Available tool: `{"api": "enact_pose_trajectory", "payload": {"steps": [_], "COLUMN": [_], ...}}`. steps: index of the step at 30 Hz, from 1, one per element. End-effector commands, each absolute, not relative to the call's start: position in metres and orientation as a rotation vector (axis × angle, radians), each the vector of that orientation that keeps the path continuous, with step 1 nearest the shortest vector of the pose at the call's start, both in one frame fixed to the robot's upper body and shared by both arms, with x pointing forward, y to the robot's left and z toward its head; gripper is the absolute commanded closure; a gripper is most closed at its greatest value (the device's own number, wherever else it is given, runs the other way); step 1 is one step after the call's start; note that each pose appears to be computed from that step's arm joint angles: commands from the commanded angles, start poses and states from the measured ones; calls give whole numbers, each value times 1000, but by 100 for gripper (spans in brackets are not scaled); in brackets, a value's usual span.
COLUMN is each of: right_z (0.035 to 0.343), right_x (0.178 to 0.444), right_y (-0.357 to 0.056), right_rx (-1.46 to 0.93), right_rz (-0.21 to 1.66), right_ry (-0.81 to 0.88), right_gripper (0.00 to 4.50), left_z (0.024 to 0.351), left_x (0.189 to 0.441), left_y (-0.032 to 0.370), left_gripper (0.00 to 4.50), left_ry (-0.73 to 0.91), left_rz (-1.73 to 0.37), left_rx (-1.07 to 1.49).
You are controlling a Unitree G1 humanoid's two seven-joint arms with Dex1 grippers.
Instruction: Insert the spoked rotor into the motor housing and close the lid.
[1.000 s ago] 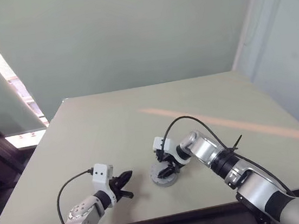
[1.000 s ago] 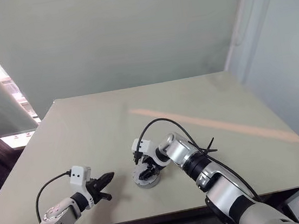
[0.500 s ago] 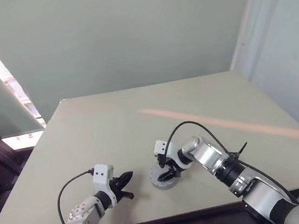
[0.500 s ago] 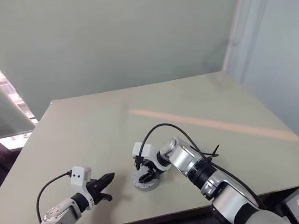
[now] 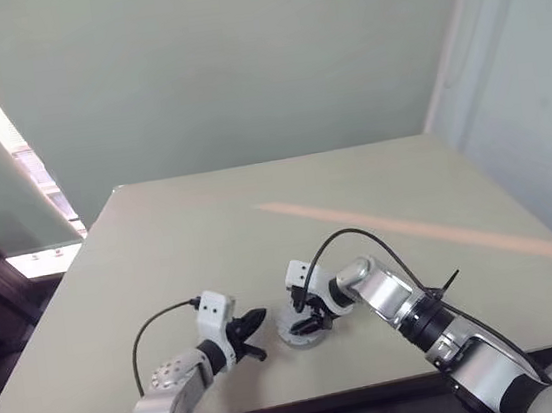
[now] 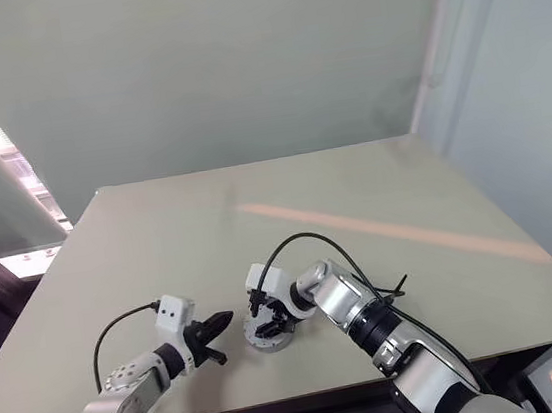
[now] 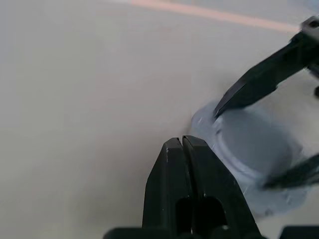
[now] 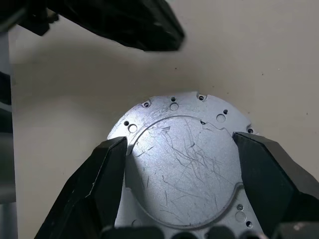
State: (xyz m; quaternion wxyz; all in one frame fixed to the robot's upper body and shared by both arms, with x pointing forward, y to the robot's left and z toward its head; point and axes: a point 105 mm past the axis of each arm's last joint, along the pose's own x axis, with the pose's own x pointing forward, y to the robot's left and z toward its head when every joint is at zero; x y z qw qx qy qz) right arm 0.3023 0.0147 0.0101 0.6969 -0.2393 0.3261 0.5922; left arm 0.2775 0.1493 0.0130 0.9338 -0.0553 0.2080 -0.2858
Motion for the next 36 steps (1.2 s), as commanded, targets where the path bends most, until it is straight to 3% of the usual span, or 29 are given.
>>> {"api": "enact_pose_trajectory", "payload": {"steps": [1, 11, 24, 25, 27, 36], "right_z": [-31, -30, -23, -22, -15, 21], "right_x": [283, 287, 295, 294, 294, 308], "right_y": [-9, -13, -11, -10, -7, 3], "right_rx": [-577, -585, -558, -550, -513, -188], "right_rz": [1281, 1262, 1246, 1255, 1267, 1225], "right_ry": [938, 946, 910, 914, 905, 843], "right_gripper": [131, 131, 131, 59, 4, 1], "left_z": [10, -20, -36, -36, -37, -39], "left_x": [281, 268, 257, 257, 257, 259], "left_y": [138, 126, 119, 119, 119, 118], "left_gripper": [450, 450, 450, 450, 450, 450], "left_ry": [421, 537, 587, 587, 593, 601], "left_rz": [-632, -706, -806, -806, -808, -811], "left_rx": [-89, -44, 93, 95, 104, 117]}}
